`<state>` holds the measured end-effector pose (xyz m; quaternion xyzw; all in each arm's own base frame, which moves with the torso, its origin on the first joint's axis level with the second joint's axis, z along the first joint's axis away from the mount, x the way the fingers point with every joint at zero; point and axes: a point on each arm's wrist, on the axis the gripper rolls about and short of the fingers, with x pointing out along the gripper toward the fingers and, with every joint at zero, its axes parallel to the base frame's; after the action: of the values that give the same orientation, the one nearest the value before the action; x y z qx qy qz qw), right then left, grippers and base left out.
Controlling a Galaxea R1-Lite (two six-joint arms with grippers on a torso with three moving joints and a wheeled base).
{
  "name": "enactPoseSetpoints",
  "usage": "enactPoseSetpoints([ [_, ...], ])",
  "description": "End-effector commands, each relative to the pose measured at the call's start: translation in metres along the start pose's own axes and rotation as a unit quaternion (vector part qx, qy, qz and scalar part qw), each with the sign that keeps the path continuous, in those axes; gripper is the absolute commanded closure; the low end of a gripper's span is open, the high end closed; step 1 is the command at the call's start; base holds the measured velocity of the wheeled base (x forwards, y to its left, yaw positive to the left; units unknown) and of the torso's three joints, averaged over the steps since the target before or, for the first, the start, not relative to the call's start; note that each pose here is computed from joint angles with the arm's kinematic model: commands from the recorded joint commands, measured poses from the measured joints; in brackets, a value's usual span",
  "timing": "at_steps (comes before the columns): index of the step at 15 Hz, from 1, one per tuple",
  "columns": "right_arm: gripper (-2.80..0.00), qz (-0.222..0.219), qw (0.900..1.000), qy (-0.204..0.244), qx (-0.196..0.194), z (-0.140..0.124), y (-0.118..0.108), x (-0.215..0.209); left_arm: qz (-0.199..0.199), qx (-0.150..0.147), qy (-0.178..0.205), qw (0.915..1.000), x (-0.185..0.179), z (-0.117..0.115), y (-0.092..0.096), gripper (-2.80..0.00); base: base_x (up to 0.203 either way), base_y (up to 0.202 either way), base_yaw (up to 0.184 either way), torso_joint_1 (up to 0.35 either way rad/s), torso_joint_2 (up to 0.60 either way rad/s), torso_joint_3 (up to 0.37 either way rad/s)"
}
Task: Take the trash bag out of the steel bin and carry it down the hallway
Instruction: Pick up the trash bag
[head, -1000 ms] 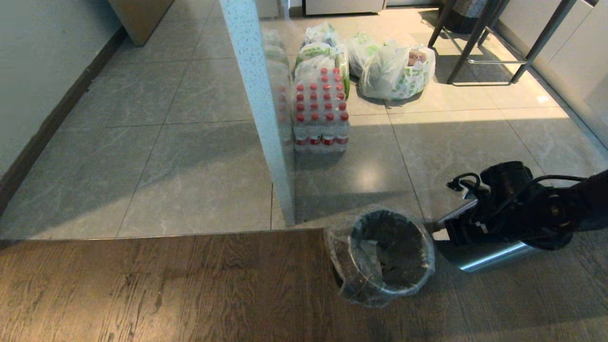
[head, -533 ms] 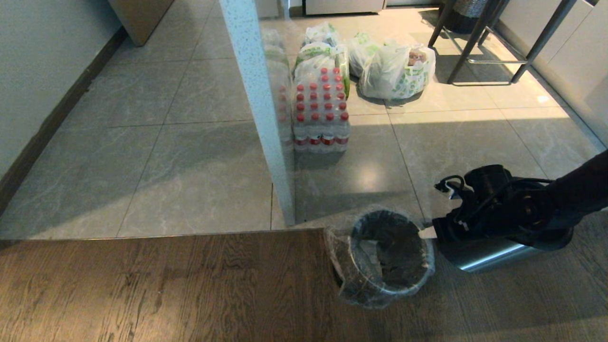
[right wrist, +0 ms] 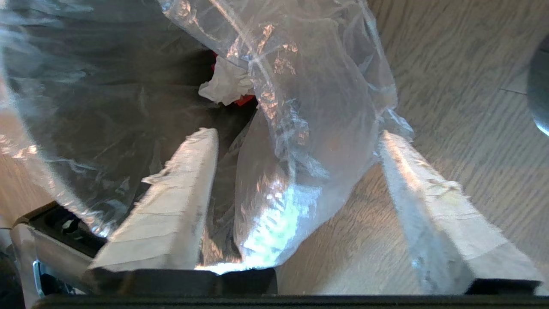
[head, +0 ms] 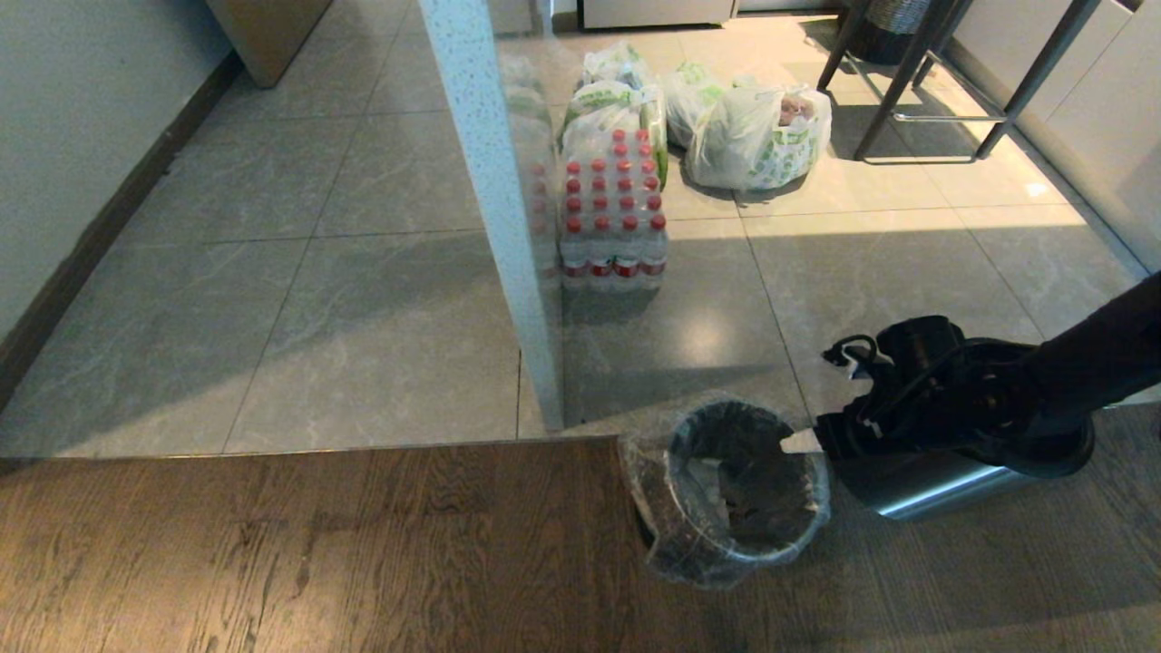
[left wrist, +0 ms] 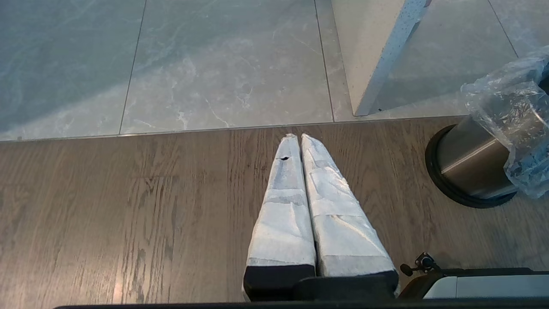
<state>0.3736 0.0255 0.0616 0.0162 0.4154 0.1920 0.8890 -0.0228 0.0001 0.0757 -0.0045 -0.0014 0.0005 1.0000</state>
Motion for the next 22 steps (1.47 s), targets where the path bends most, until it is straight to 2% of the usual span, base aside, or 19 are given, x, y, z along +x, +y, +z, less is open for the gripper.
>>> enactPoseSetpoints([
  [1, -2.8, 0.002, 1.0, 0.007, 0.001, -0.003, -0.002, 0.009, 0.0, 0.0, 0.001, 1.0, 0.0, 0.0, 0.0, 0.0, 0.0, 0.0, 0.0, 0.0, 0.0, 0.0],
  [3, -2.8, 0.002, 1.0, -0.004, -0.002, 0.002, -0.003, 0.01, 0.0, 0.0, 0.001, 1.0, 0.0, 0.0, 0.0, 0.0, 0.0, 0.0, 0.0, 0.0, 0.0, 0.0],
  [4, 0.0, 0.001, 1.0, -0.006, -0.003, 0.003, -0.003, 0.009, 0.0, 0.0, 0.0, 1.0, 0.0, 0.0, 0.0, 0.0, 0.0, 0.0, 0.0, 0.0, 0.0, 0.0],
  [17, 0.0, 0.004, 1.0, -0.015, -0.026, 0.007, 0.005, -0.001, 0.0, 0.0, 0.001, 1.0, 0.0, 0.0, 0.0, 0.0, 0.0, 0.0, 0.0, 0.0, 0.0, 0.0],
  [22, 0.0, 0.001, 0.997, -0.032, -0.077, 0.011, 0.012, -0.019, 0.0, 0.0, 0.001, 1.0, 0.0, 0.0, 0.0, 0.0, 0.0, 0.0, 0.0, 0.0, 0.0, 0.0],
])
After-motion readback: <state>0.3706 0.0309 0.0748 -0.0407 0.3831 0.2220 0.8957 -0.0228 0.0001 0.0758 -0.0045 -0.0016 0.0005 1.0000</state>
